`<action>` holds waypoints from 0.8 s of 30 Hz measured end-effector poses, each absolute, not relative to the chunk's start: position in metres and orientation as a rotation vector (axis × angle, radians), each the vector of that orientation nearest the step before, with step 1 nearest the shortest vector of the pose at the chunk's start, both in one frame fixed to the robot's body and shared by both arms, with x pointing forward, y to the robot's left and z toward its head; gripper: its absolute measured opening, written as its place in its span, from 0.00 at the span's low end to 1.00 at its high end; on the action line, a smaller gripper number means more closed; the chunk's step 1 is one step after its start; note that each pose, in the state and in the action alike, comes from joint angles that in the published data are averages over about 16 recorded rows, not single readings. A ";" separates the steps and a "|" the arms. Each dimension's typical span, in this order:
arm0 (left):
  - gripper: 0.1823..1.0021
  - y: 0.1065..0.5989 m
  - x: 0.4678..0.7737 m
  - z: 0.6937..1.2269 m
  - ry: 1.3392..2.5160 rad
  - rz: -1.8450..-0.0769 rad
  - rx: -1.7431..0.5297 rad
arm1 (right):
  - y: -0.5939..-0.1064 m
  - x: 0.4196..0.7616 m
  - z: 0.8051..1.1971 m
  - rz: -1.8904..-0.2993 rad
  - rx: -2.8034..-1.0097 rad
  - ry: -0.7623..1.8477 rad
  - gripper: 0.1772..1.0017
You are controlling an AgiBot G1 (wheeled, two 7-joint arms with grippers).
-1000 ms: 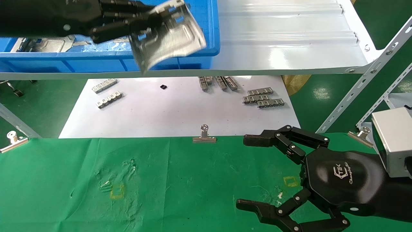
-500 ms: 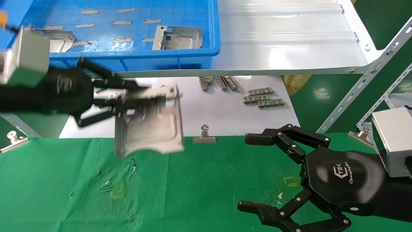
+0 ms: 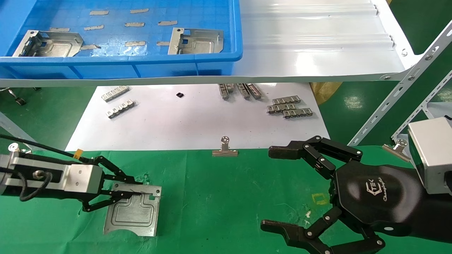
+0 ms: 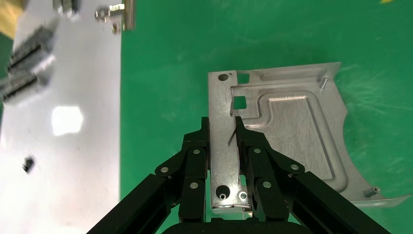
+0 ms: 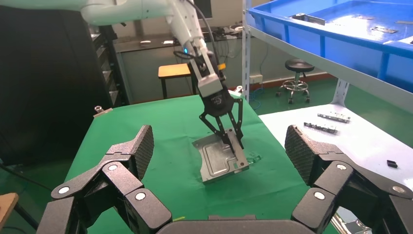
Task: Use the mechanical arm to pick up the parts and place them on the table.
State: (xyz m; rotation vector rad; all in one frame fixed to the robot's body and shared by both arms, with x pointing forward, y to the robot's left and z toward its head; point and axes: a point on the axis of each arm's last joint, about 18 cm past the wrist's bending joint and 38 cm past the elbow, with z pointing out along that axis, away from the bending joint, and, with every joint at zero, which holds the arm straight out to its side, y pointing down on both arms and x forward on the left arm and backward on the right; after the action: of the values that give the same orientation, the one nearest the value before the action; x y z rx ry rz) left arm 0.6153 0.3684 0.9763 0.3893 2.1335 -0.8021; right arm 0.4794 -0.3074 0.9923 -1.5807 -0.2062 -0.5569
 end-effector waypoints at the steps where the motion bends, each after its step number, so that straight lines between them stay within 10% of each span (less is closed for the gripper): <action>1: 0.11 0.371 0.618 0.972 2.136 -0.791 0.379 | -0.307 0.479 0.992 -0.557 -1.581 -0.206 1.00; 24: 0.20 0.372 0.619 0.957 2.152 -0.932 0.264 | -0.307 0.479 0.992 -0.557 -1.581 -0.206 1.00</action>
State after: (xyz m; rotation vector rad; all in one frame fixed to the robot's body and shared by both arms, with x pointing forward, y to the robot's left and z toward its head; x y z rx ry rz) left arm 0.6194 0.3717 0.9570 0.2638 2.1524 -0.9322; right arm 0.4794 -0.3074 0.9923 -1.5807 -0.2062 -0.5569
